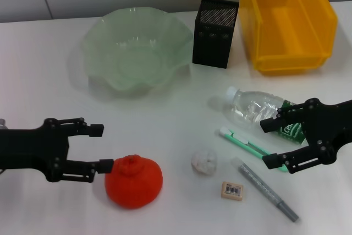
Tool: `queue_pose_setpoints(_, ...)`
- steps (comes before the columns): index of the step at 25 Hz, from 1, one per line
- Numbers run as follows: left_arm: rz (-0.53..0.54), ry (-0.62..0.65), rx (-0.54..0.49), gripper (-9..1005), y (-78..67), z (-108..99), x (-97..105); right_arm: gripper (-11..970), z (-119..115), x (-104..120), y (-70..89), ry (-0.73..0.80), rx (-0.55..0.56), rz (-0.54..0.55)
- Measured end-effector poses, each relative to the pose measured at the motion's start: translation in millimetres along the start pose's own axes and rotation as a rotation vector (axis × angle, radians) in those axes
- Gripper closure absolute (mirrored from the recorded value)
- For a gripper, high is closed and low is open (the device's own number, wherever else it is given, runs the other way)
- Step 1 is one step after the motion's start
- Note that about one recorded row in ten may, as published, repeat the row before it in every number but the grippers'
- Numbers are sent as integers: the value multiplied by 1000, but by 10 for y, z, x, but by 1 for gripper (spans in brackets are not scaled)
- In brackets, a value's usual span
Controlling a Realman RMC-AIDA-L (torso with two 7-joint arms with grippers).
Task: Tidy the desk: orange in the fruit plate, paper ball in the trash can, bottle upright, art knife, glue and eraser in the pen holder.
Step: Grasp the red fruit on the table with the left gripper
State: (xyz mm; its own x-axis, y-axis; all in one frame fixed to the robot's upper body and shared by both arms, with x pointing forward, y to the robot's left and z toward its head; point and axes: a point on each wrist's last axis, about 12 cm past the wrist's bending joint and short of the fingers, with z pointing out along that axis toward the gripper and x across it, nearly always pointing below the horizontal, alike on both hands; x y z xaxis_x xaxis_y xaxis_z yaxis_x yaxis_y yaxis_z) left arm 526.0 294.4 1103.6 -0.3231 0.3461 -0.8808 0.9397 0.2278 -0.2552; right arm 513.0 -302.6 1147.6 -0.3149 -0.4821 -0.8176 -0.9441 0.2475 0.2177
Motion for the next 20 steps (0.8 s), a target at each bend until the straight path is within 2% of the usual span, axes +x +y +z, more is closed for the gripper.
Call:
queue_pose_setpoints(7, 3, 77, -16, 176, -2, 153, 128, 210, 15, -43, 8, 9, -16, 0)
queue_pose_setpoints(20, 24, 49, 1, 189, -23, 399, 272, 216, 64, -51, 18, 18, -35, -1)
